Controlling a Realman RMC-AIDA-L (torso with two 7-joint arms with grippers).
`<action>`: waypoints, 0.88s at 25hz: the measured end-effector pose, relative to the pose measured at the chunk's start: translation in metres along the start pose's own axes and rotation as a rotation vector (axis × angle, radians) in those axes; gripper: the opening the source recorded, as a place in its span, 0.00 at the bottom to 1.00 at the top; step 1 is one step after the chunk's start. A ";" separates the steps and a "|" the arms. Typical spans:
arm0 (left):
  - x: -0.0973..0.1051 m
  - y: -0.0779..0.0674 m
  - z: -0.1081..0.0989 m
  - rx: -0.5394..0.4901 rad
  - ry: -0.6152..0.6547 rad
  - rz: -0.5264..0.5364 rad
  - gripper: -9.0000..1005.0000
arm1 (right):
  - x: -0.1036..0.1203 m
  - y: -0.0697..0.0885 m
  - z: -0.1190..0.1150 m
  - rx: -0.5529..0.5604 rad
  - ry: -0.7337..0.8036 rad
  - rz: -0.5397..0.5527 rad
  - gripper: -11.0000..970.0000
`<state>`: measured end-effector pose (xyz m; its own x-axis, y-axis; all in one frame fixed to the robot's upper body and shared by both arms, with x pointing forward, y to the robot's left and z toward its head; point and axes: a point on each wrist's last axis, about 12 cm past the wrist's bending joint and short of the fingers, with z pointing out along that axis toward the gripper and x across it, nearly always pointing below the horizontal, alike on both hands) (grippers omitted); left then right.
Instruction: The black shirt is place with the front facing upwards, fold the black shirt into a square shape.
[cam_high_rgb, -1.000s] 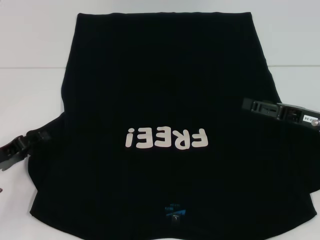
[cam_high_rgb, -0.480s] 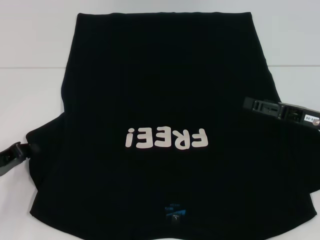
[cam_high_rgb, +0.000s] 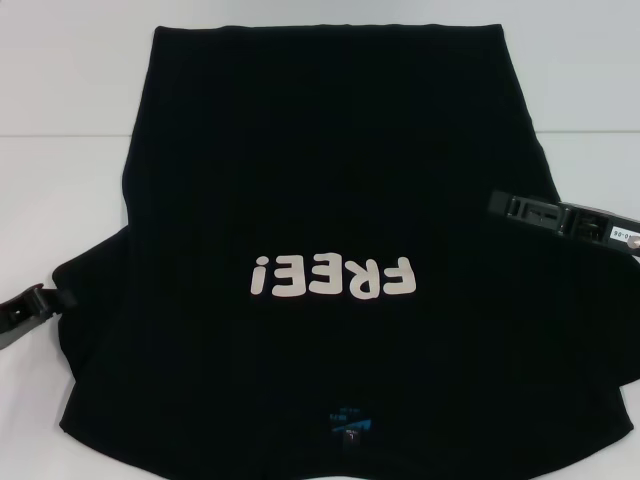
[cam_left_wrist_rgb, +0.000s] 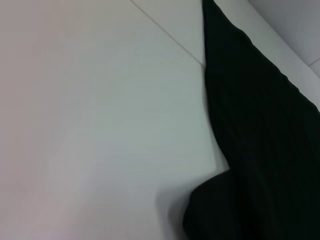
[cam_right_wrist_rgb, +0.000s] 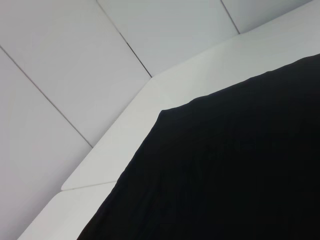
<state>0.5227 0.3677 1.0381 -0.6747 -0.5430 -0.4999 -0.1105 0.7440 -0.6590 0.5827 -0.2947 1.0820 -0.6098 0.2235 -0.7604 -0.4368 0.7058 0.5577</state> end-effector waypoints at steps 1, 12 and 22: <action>0.000 0.000 -0.001 0.001 -0.002 -0.001 0.03 | 0.000 0.000 0.000 0.000 0.000 0.000 0.97; -0.014 0.005 -0.016 -0.033 -0.054 -0.022 0.01 | 0.001 0.000 -0.001 0.000 0.000 0.001 0.97; -0.019 0.010 -0.022 -0.056 -0.081 -0.051 0.01 | 0.001 0.000 0.000 0.000 0.000 0.005 0.97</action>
<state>0.5182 0.3937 1.0530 -0.6061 -0.6085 -0.5122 -0.1853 0.7342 -0.6531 0.5821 -0.2950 1.0816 -0.6124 0.2268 -0.7573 -0.4338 0.7044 0.5618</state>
